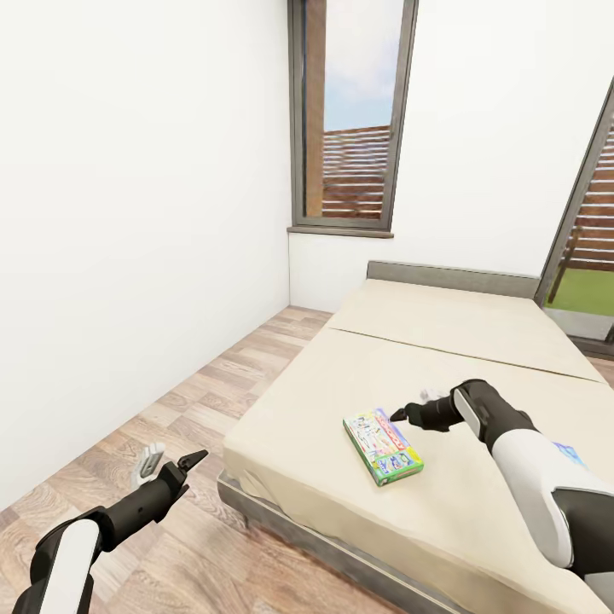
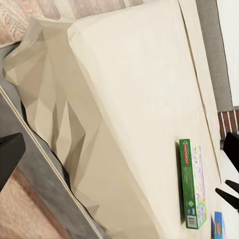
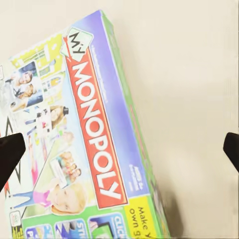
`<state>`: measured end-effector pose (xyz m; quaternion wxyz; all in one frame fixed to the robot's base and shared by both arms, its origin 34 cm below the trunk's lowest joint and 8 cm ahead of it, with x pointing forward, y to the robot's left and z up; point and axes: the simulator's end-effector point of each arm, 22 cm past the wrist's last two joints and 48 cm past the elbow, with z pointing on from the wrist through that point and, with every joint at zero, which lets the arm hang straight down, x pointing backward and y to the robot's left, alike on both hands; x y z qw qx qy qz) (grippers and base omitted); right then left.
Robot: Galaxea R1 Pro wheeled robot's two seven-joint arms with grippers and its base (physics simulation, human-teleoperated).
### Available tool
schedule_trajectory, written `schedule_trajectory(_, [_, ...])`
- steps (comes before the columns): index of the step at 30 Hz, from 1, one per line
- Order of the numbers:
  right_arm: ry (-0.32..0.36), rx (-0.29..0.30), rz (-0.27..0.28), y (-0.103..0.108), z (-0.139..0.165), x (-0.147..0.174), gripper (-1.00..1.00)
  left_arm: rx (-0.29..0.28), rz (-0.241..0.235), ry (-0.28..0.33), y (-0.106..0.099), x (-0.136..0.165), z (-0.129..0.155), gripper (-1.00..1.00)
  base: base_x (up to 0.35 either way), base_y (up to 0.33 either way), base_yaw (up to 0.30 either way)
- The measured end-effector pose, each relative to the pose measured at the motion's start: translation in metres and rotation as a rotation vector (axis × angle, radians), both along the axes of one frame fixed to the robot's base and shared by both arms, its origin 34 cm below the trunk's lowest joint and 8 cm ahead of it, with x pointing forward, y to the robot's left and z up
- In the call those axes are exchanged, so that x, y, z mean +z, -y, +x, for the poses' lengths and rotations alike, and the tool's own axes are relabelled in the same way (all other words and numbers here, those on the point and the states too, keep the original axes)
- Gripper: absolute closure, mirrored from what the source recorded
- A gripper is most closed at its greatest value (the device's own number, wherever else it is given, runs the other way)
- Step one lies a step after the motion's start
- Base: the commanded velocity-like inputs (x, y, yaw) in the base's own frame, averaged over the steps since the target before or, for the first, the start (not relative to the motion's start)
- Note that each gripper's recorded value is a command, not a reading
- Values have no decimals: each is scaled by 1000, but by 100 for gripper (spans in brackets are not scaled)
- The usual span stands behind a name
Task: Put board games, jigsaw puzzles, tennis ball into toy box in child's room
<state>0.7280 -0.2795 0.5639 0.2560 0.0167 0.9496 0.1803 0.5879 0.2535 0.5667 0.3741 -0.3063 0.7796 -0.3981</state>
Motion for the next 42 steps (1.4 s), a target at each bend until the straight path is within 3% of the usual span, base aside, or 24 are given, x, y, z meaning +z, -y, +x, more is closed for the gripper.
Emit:
schedule_trajectory(9, [5,-27,4,15,2,4,-100,-1,-2,3,0,1,0,-100,0,0,0])
schedule_trajectory(31, [-17,-18,18,6,-3,-2,-100,-19,4,18,7,12,0,-100,0,0,0])
schedule_trajectory(42, [-18,-17,20,5,-10,-26,-100,-21,5,19,7,-11,-7,-100,0,0,0])
